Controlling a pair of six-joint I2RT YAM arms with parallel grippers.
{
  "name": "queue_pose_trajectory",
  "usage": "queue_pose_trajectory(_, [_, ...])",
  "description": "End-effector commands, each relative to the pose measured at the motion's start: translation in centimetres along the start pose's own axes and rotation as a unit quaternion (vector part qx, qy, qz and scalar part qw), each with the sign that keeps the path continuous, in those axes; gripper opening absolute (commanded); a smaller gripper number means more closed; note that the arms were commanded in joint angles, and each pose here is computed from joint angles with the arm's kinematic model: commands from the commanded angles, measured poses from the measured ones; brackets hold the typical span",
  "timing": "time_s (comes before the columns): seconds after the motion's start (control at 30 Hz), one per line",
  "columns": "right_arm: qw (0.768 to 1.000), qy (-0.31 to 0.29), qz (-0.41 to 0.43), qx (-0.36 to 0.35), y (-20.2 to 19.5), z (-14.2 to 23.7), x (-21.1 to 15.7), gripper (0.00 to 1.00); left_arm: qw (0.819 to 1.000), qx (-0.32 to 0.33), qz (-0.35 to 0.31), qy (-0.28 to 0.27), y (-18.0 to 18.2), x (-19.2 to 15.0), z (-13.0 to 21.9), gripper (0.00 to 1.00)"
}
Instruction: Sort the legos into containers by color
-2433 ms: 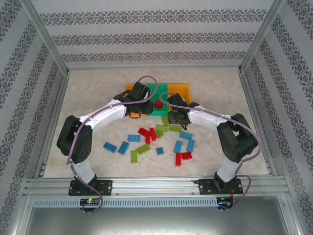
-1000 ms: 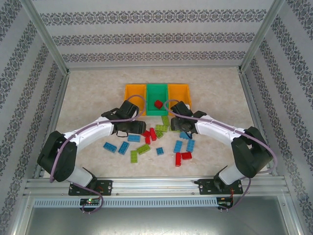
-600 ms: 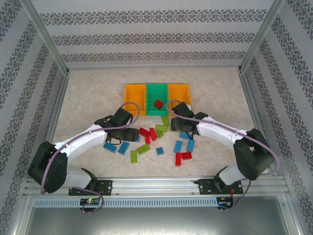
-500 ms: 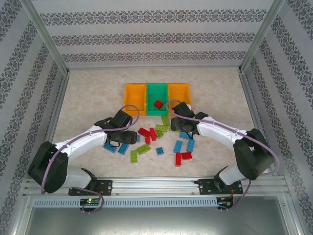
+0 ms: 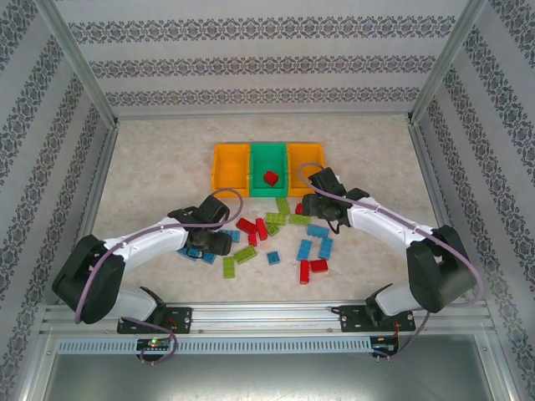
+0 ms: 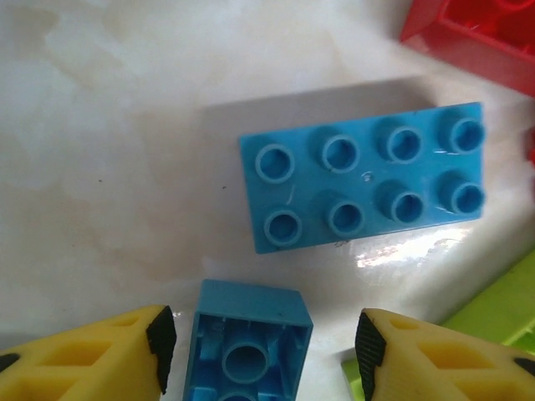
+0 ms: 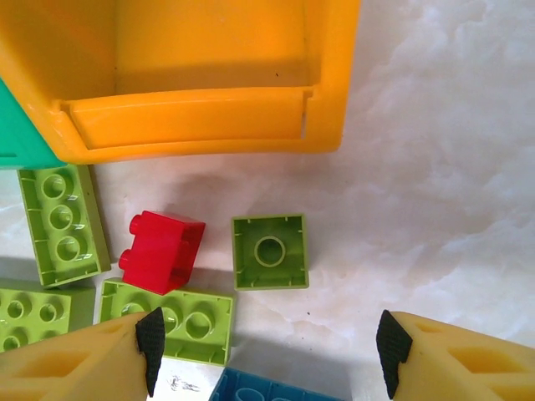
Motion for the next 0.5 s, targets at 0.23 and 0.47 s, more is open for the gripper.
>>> queue_pose_trajectory(0.23, [1.0,-0.002,-0.019,0.009,-1.4,0.5,-0.2,0.71,0.999,0.036,-0.01,0.011,0.2,-1.3,-0.7,0.55])
queue_pose_trajectory(0.47, [1.0,0.002,-0.021,0.01,-1.5,0.4,-0.3,0.71,0.998,0.05,0.008,0.022,0.7,-2.3,-1.0,0.49])
Point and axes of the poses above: each hand's point on the last joint's axis, 136 mm out from that joint toward the fingers, its own z axis back along the fingers, its own y axis along the line the jaws close on, x = y × z, the point moved 7 cm from there along z, back along the fingers, and after that the axes turned 2 degrees about z, right-handed, at the moved point
